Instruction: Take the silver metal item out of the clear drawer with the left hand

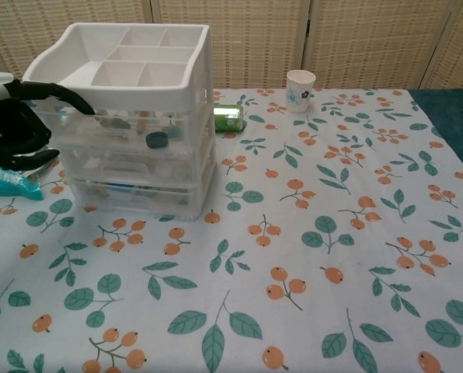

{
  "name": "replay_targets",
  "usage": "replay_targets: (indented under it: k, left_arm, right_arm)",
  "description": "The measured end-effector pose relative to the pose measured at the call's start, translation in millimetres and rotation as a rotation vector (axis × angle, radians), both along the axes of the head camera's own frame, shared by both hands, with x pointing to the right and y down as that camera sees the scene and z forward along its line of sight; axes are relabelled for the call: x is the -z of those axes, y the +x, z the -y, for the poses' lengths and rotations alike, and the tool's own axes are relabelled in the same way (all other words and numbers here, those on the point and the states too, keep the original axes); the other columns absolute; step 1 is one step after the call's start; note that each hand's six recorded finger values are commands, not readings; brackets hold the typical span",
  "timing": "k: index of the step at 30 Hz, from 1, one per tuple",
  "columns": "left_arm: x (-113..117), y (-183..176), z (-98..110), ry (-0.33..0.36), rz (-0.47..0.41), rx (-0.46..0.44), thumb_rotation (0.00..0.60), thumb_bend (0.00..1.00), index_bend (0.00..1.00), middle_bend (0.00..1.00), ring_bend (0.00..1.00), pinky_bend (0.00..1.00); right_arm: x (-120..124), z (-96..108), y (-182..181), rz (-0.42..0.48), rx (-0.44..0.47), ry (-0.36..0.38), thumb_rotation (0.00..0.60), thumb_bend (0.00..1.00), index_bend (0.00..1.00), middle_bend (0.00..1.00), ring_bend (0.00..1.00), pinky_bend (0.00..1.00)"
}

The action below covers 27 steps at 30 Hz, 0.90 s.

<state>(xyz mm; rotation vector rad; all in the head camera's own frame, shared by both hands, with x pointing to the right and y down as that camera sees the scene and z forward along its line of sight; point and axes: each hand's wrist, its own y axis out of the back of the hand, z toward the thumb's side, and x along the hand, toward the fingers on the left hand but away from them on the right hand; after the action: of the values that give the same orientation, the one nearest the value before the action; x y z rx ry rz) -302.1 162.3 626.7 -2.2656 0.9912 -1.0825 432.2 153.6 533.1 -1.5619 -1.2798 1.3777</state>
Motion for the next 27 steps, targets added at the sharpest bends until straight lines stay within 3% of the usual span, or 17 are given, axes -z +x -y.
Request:
replay_targets:
  k: [27]
  left_arm:
    - [9.8,11.1,-1.3,-0.032,-0.015,-0.062,0.6,0.42,0.35,0.88,0.92,1.0]
  right_arm:
    - [-0.9,-0.7,5.8,0.009,-0.016,-0.002,0.6,0.26,0.0,0.22,0.21,0.36]
